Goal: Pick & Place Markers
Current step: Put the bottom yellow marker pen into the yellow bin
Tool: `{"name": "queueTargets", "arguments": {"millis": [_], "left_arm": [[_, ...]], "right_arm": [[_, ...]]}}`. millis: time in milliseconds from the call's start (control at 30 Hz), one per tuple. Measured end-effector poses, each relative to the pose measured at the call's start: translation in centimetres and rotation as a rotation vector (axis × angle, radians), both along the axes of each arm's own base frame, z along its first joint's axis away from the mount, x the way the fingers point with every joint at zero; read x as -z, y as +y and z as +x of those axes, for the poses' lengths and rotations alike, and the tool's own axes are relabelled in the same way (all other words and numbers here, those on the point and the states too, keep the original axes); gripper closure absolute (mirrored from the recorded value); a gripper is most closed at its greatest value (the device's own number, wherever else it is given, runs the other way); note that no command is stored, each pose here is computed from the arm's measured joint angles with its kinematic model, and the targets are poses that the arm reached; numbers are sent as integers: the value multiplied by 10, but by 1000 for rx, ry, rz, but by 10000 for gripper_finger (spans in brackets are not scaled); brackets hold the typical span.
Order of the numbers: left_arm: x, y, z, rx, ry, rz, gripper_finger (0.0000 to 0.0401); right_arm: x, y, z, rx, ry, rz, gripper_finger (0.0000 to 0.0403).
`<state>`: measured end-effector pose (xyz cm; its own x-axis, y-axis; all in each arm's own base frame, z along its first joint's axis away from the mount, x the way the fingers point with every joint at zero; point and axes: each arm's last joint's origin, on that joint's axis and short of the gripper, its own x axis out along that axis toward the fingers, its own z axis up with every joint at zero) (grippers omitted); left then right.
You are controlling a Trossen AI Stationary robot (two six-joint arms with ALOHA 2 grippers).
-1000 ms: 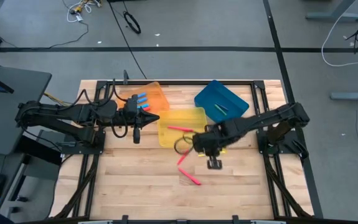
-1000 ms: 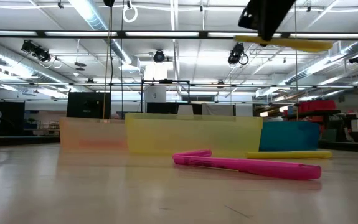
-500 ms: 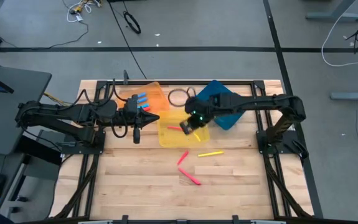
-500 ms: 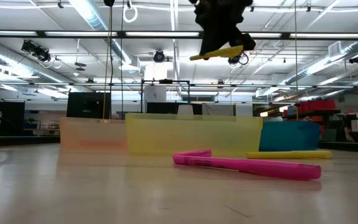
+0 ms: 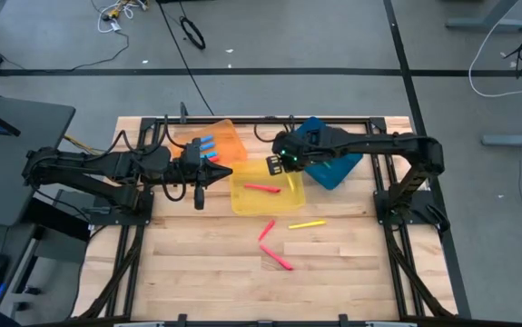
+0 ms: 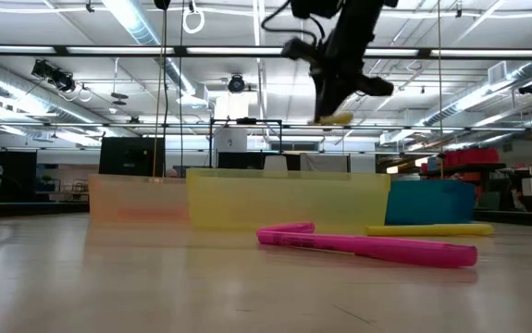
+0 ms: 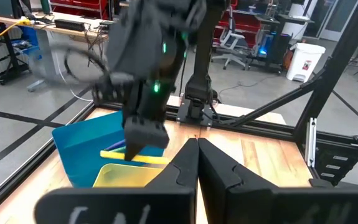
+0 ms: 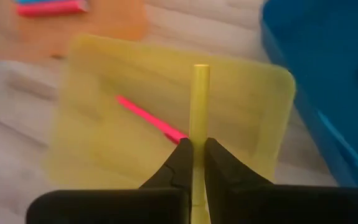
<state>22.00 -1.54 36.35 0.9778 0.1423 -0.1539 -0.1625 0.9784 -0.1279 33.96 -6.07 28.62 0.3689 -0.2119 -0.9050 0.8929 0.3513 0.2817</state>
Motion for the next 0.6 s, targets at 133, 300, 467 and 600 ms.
{"name": "queueTargets", "arguments": {"millis": [133, 300, 467, 600], "left_arm": [[0, 0, 0, 0, 0, 0, 390], [0, 0, 0, 1, 1, 6, 396], [0, 0, 0, 1, 0, 7, 391], [0, 0, 0, 1, 0, 7, 389]], "right_arm": [[34, 2, -3, 55, 8, 61, 388], [59, 2, -3, 103, -49, 98, 388], [78, 3, -10, 136, -14, 100, 389], [87, 4, -14, 143, 4, 90, 387]]}}
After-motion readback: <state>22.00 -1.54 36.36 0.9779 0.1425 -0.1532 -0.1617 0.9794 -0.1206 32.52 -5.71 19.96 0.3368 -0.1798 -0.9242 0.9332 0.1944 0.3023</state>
